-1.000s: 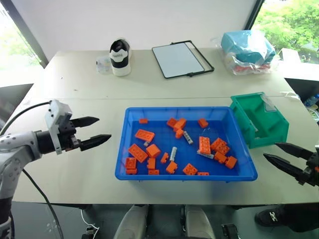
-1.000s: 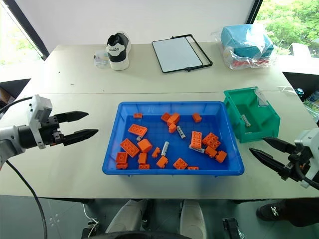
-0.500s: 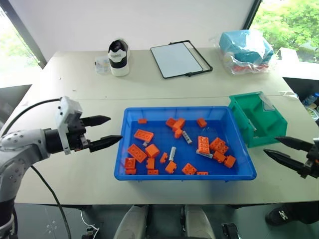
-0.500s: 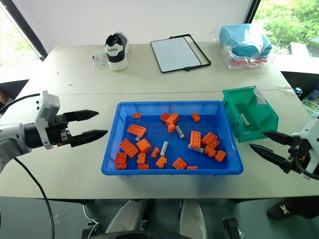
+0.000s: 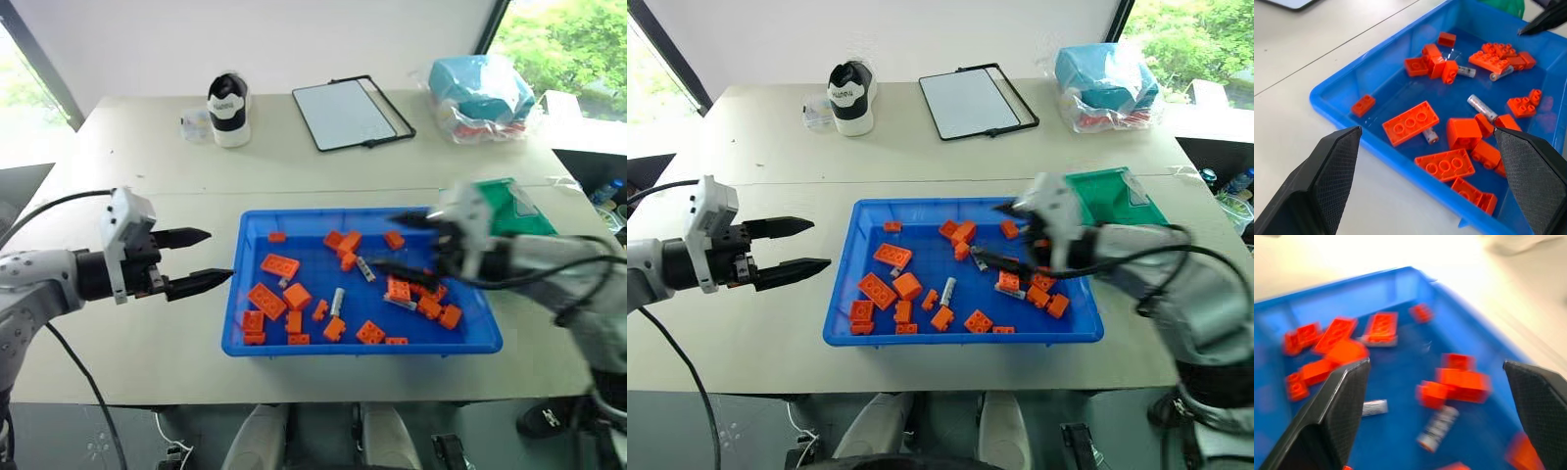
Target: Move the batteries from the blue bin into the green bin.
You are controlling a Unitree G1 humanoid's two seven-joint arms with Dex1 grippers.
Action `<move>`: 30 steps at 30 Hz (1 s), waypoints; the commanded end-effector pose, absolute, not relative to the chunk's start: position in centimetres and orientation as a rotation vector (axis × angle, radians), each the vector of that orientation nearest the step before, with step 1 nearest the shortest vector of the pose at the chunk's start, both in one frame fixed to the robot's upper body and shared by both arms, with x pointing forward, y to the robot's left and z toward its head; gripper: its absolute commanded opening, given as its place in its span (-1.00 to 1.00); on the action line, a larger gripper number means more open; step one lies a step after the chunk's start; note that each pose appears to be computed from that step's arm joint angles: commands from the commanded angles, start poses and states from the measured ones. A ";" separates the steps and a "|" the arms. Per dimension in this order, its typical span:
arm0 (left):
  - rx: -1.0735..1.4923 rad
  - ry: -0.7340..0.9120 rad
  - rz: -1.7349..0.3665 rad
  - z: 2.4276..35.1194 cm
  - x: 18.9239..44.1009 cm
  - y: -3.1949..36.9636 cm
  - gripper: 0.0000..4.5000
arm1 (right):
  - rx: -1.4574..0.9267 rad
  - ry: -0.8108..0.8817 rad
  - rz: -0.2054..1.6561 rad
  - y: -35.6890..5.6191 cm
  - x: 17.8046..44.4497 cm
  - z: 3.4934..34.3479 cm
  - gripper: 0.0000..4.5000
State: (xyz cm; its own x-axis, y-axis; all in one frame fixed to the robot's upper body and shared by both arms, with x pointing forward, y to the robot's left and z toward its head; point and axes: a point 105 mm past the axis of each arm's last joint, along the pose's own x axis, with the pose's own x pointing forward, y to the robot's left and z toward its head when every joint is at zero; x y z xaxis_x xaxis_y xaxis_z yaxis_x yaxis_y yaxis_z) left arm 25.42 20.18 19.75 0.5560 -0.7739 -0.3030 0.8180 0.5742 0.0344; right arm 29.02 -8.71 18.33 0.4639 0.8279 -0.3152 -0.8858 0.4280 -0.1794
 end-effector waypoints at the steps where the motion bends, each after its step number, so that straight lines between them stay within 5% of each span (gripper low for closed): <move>1: 0.232 0.234 -0.913 20.6 25.0 21.3 1.00 | -0.387 0.211 1.114 -5.4 30.7 17.2 0.98; 13: 0.187 0.203 -0.896 20.6 23.4 20.8 1.00 | -0.398 0.297 1.123 0.5 34.7 14.4 0.98; 30: 0.172 0.183 -0.862 20.9 23.8 21.3 1.00 | -0.412 0.218 1.140 2.2 34.3 15.3 0.98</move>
